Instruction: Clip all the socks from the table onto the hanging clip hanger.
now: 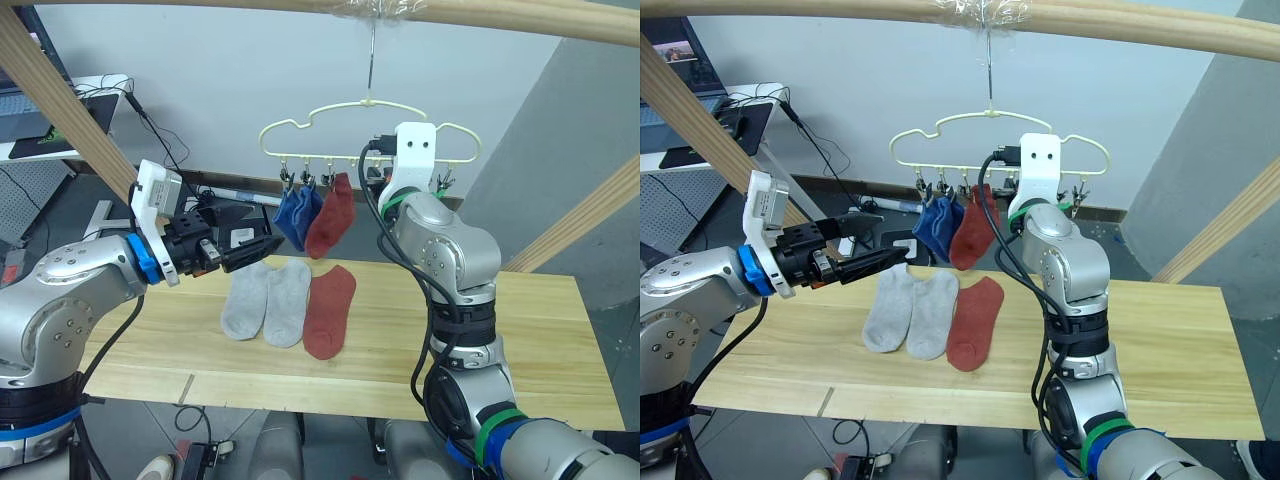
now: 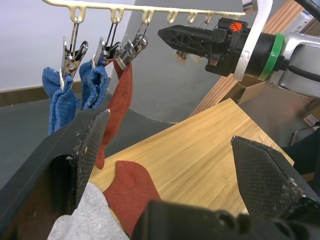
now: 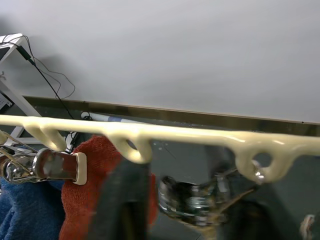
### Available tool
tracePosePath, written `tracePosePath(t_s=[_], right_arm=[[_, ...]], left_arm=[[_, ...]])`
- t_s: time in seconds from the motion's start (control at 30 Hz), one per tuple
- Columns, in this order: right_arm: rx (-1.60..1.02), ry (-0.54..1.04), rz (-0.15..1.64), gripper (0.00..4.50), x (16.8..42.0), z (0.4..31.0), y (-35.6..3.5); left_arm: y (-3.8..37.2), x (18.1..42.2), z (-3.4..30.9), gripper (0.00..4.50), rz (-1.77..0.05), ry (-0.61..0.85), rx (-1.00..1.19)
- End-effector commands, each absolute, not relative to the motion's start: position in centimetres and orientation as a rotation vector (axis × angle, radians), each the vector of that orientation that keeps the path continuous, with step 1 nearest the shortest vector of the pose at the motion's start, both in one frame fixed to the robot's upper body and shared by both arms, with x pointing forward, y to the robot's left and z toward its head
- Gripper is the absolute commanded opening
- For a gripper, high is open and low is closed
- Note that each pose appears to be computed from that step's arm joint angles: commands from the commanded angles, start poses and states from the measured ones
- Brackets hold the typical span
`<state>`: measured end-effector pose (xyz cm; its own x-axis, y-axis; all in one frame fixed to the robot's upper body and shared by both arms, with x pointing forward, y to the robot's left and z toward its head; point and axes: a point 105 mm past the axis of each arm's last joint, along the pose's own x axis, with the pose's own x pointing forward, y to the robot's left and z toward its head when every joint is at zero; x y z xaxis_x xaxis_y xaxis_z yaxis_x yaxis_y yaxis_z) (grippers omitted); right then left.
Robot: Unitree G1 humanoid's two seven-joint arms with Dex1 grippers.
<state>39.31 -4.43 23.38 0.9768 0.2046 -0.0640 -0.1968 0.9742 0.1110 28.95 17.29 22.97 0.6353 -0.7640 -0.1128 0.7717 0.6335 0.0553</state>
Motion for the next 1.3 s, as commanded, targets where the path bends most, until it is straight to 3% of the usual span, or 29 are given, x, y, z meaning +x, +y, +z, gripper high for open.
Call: tracePosePath(t_s=[0.03, 0.1, 0.27, 0.53, 0.9, 1.3], right_arm=[[0.125, 0.006, 0.228, 0.37, 38.9, 25.3, -3.5], [0.125, 0.006, 0.226, 0.09, 38.9, 25.3, -3.5], [0.125, 0.004, 0.217, 0.09, 39.0, 25.4, -3.6], [0.109, 0.0, 0.206, 0.09, 39.0, 25.5, -4.0], [0.107, -0.003, 0.231, 0.09, 38.6, 25.7, -3.5], [0.111, -0.007, 0.233, 0.09, 38.4, 25.9, -3.4]], left_arm=[[17.2, 28.4, 24.1, 4.5, -0.882, 0.025, 0.135], [17.2, 28.4, 24.1, 4.5, -0.881, 0.026, 0.136], [17.2, 28.5, 23.4, 4.5, -0.87, 0.053, 0.158], [16.2, 29.2, 19.5, 4.5, -0.856, 0.209, 0.168], [12.4, 34.0, 11.4, 4.5, -0.758, 0.295, 0.252], [7.8, 36.7, 7.2, 4.5, -0.8, 0.352, 0.373]])
